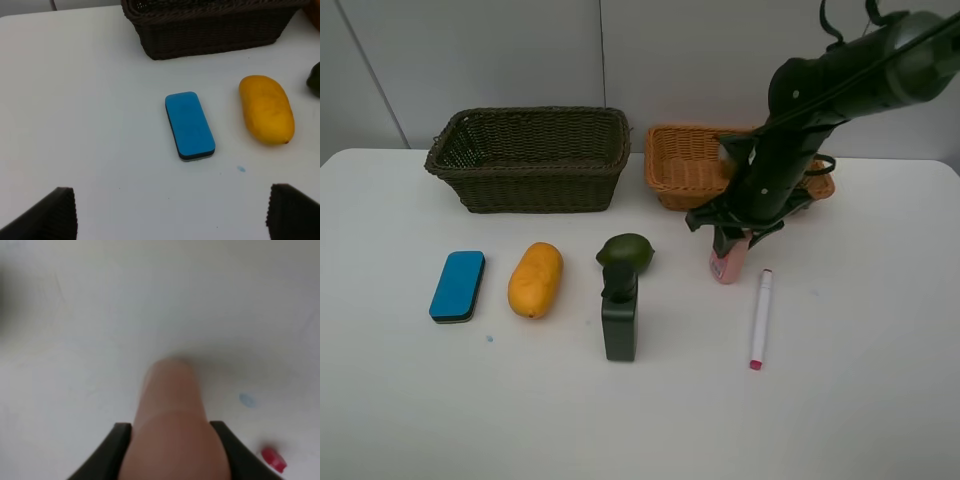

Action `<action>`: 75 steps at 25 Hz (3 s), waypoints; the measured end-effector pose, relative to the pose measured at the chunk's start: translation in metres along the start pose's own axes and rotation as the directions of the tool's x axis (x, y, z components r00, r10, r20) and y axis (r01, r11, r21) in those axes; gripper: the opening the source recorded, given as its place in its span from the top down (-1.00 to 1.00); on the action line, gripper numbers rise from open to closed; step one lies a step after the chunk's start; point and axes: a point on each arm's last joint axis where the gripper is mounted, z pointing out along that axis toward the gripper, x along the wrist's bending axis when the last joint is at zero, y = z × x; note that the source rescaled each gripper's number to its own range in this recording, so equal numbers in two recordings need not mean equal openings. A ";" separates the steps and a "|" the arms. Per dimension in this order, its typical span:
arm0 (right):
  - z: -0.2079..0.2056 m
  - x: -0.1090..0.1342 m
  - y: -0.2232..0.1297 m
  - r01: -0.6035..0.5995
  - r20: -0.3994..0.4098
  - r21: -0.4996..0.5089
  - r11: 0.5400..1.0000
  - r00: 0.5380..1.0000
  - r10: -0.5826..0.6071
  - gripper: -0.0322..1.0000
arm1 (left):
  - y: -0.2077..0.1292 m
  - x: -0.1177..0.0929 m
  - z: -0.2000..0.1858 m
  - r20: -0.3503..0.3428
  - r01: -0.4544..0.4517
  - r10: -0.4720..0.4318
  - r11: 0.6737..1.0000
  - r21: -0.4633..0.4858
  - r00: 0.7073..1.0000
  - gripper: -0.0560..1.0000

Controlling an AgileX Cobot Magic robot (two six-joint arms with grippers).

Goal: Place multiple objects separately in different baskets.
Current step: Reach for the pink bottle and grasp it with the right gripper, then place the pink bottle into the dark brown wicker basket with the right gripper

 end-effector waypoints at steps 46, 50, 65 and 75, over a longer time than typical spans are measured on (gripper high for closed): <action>-0.028 0.128 0.173 0.294 -0.093 -0.656 0.695 0.882 -0.461 0.44 | 0.000 0.000 0.000 0.000 0.000 0.000 1.000 0.000 1.000 -1.00; -0.004 0.129 0.176 0.285 -0.083 -0.663 0.692 0.891 -0.447 0.45 | 0.000 0.000 0.000 0.000 0.000 0.000 1.000 0.000 1.000 -1.00; 0.025 0.127 0.178 0.300 -0.055 -0.656 0.692 0.896 -0.440 0.45 | 0.000 0.000 0.000 0.000 0.000 0.000 1.000 0.000 1.000 -1.00; 0.029 0.127 0.178 0.303 -0.047 -0.658 0.689 0.897 -0.439 -0.16 | 0.000 0.000 0.000 0.000 0.000 0.000 1.000 0.000 1.000 -1.00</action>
